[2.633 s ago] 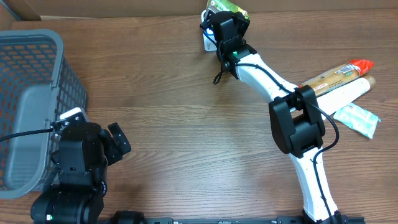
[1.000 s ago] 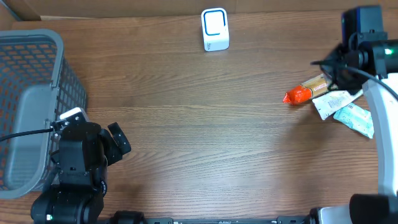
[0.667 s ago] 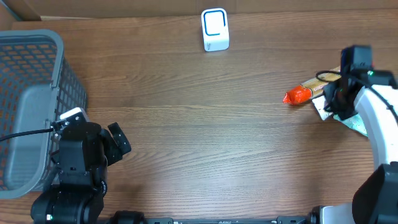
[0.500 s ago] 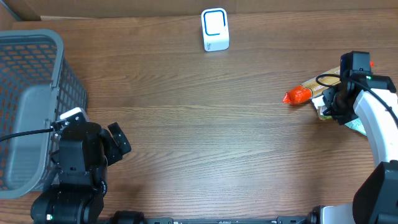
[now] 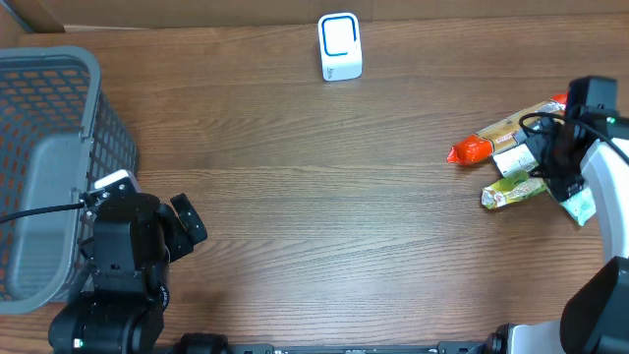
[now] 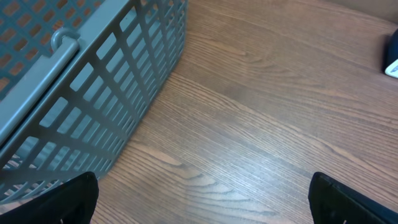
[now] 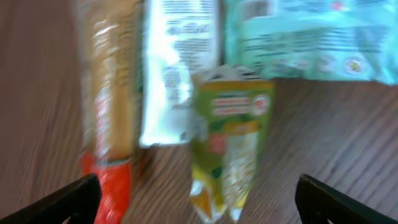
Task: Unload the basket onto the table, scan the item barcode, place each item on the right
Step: 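Carry the juice box to the right table edge beside the packets, then release the juice box and withdraw the right gripper toward the front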
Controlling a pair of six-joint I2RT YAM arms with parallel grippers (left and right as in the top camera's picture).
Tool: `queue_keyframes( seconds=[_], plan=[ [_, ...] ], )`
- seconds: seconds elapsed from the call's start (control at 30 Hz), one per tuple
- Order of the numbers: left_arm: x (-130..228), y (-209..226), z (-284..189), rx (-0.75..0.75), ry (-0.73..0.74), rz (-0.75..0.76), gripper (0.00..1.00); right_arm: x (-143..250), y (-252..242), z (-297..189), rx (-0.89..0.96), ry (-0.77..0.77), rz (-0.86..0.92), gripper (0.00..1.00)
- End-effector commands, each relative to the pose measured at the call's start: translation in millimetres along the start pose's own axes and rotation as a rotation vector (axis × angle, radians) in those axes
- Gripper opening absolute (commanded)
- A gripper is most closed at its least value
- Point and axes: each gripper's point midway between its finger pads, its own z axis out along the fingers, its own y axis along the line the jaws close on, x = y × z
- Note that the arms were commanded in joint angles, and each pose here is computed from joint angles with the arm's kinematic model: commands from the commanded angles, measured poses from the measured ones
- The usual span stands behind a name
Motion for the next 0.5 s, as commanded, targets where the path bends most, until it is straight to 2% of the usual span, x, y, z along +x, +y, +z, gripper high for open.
queue_keyframes(
  seconds=[0.0,0.23,0.47],
  plan=[
    [-1,2,0,-0.012,-0.007,-0.013,1.0,-4,45,-55,-0.226,-0.008,-0.202,1.0],
    [-1,2,0,-0.012,-0.007,-0.013,1.0,11,51,-131,-0.335,-0.095,-0.307,1.0],
    [-1,3,0,-0.012,-0.007,-0.013,1.0,50,41,-213,-0.493,-0.231,-0.428,1.0]
  ],
)
